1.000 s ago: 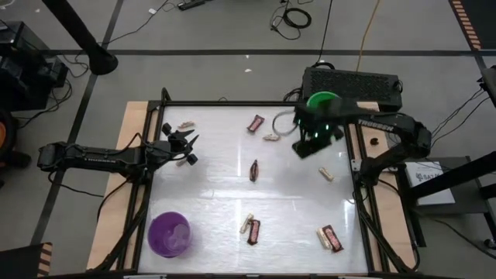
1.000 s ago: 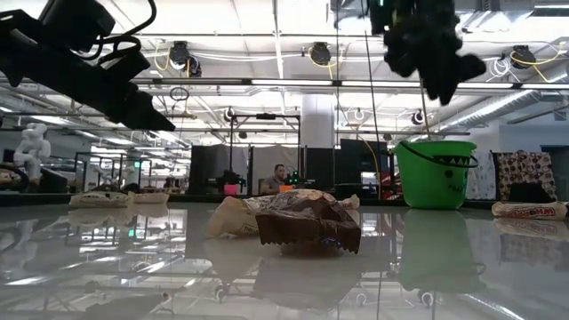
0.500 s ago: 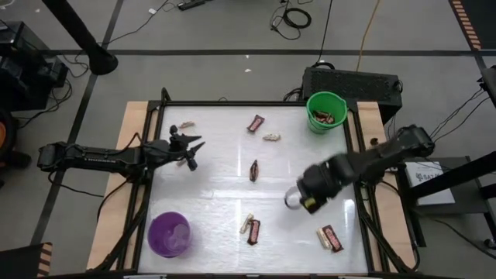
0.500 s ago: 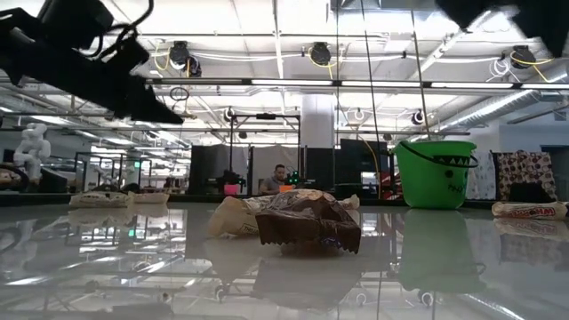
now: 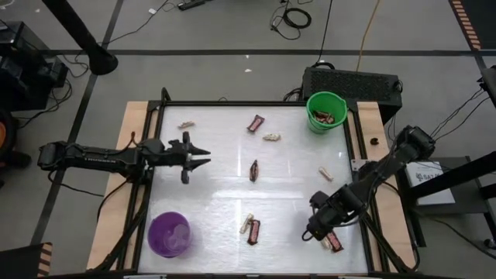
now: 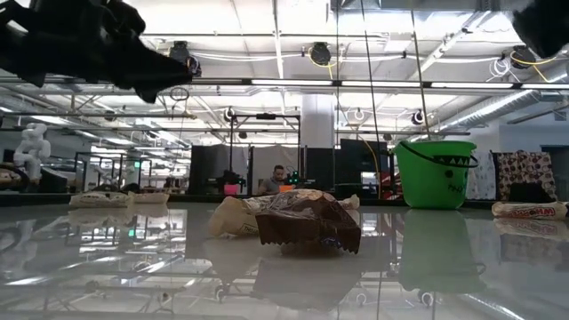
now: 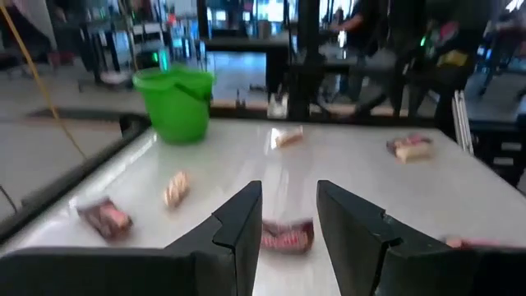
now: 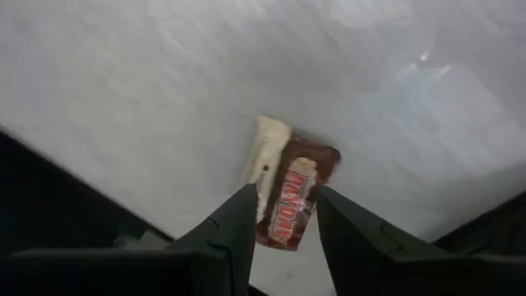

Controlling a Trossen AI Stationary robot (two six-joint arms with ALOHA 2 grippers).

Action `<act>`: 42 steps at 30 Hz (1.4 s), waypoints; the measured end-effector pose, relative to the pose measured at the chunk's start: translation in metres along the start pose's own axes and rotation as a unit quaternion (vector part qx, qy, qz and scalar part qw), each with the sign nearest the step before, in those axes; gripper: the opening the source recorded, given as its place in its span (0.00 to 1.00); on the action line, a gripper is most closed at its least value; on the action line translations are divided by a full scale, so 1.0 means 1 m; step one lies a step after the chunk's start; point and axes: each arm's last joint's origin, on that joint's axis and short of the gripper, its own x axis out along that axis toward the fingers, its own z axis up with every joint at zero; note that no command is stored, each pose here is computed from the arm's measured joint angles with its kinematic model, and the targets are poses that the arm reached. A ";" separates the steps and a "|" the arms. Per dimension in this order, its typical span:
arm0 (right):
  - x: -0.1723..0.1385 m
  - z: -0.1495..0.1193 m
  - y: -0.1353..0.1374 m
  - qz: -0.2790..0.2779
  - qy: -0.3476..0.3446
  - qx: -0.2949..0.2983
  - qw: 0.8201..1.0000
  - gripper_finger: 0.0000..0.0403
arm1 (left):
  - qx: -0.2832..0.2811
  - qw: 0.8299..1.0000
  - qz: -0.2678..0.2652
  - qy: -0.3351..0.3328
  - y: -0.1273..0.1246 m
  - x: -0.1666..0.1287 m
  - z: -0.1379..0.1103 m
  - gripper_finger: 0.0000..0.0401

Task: Sort candy by brand, put in halloween buckets
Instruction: Put the brown candy bar into the green bucket

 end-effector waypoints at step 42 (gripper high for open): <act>0.051 -0.070 -0.010 0.004 0.016 0.040 0.999 0.30 | 0.102 0.994 0.006 -0.047 0.000 0.000 0.009 0.32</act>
